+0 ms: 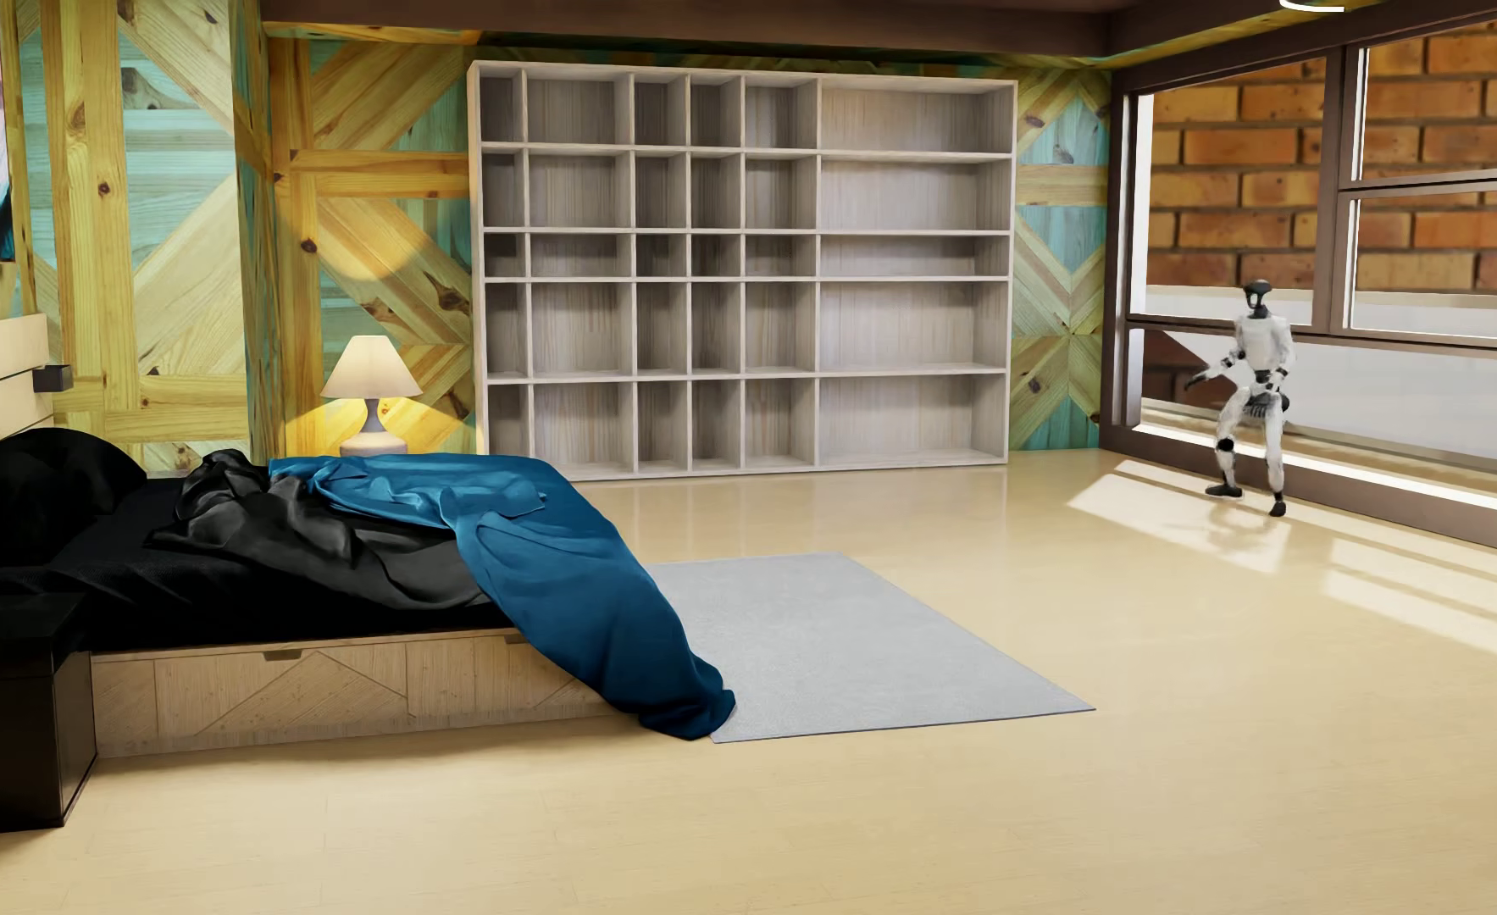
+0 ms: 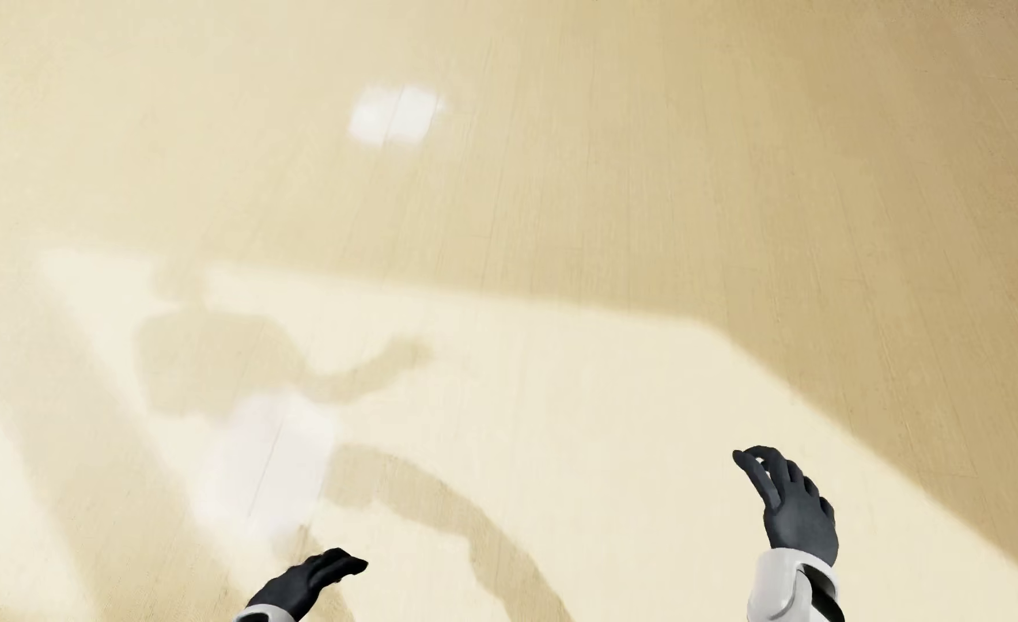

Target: Walk towards bed

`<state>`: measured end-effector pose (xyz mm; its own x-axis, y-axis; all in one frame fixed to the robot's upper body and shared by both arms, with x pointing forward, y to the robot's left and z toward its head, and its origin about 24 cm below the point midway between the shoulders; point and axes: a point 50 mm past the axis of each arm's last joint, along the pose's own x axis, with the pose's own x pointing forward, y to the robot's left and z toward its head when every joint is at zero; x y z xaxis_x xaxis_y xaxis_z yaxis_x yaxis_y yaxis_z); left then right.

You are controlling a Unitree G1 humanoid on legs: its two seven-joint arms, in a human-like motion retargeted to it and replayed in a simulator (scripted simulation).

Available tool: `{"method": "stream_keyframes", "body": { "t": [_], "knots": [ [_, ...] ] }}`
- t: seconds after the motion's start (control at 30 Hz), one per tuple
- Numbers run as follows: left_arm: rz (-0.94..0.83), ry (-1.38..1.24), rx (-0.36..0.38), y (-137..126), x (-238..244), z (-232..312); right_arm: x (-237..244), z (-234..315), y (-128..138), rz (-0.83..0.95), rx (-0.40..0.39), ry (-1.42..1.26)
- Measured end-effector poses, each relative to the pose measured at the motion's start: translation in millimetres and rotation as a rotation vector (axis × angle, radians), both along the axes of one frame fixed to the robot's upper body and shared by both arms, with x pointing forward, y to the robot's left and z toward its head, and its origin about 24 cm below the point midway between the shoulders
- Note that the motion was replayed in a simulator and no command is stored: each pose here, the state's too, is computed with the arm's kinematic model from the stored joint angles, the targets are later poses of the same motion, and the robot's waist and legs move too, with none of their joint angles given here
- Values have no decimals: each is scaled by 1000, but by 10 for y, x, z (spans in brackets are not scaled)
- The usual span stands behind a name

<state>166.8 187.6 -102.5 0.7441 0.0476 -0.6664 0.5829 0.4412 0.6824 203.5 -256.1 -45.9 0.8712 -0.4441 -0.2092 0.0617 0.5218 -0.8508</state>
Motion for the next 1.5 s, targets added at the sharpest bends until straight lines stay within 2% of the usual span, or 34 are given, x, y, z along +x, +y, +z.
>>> {"method": "stream_keyframes", "body": {
  "t": [0.07, 0.13, 0.17, 0.2, 0.23, 0.27, 0.3, 0.4, 0.43, 0.47, 0.53, 0.6, 0.63, 0.67, 0.7, 0.73, 0.8, 0.83, 0.9, 0.97, 1.03, 1.07, 1.1, 1.17, 1.23, 1.27, 1.3, 1.37, 1.4, 1.43, 1.47, 1.5],
  "knots": [
    [-66, -70, -22, -171, 194, 94, -471, -420, -76, 13, 6, 324],
    [-8, -214, -126, -320, 350, 249, -950, -864, 179, 250, 44, 780],
    [-35, -290, -197, -422, 459, 373, -1162, -1001, 356, 386, 103, 959],
    [-108, -374, -247, -533, 590, 536, -1334, -1074, 523, 469, 195, 1064],
    [-187, -473, -273, -637, 726, 732, -1443, -1102, 674, 492, 292, 1092],
    [-237, -577, -290, -728, 849, 934, -1482, -1101, 796, 488, 345, 1057],
    [-248, -671, -308, -798, 949, 1114, -1466, -1083, 892, 496, 329, 991],
    [-101, -773, -369, -802, 1038, 1254, -1423, -1080, 1017, 585, 133, 918],
    [-23, -730, -352, -719, 995, 1124, -1428, -1119, 998, 581, 109, 966],
    [46, -645, -298, -605, 919, 918, -1399, -1156, 945, 544, 100, 1017],
    [89, -330, -103, -323, 653, 357, -1108, -1135, 814, 421, 69, 999],
    [-1, 109, 141, 46, 172, -172, -531, -888, 753, 313, 23, 701],
    [-43, 308, 242, 244, -150, -349, -246, -695, 756, 276, 35, 487],
    [-43, 462, 295, 429, -472, -453, 5, -481, 785, 264, 72, 290],
    [-1, 560, 294, 552, -765, -509, 215, -262, 830, 285, 107, 131],
    [69, 603, 253, 632, -1023, -532, 396, -37, 879, 332, 119, 7],
    [237, 577, 154, 704, -1434, -513, 650, 390, 997, 452, 90, -183],
    [322, 550, 133, 716, -1605, -490, 704, 543, 1049, 497, 74, -249],
    [458, 542, 129, 675, -1872, -471, 670, 621, 1041, 515, 65, -285],
    [503, 585, 153, 572, -1950, -523, 484, 399, 916, 453, 67, -173],
    [358, 655, 225, 440, -1714, -613, 168, -58, 892, 398, 48, 78],
    [243, 628, 244, 341, -1425, -633, -30, -328, 930, 414, 14, 256],
    [170, 514, 226, 236, -1050, -603, -262, -597, 976, 461, -17, 457],
    [214, 133, 75, 101, -283, -353, -835, -1029, 947, 570, -18, 885],
    [329, -246, -76, 74, 370, 84, -1357, -1215, 723, 617, 35, 1221],
    [379, -422, -136, 66, 666, 365, -1536, -1233, 593, 584, 62, 1293],
    [414, -583, -204, 35, 893, 656, -1678, -1232, 458, 471, 92, 1296],
    [396, -784, -340, -66, 1061, 1077, -2015, -1208, 216, 31, 127, 1214],
    [340, -799, -345, -97, 1025, 1140, -2197, -1191, 211, -181, 123, 1189],
    [265, -770, -281, -96, 950, 1121, -2300, -1195, 319, -308, 154, 1175],
    [187, -712, -175, -74, 857, 1041, -2264, -1227, 483, -329, 236, 1155],
    [126, -621, -75, -54, 752, 896, -2078, -1261, 623, -250, 293, 1125]
  ]
}}
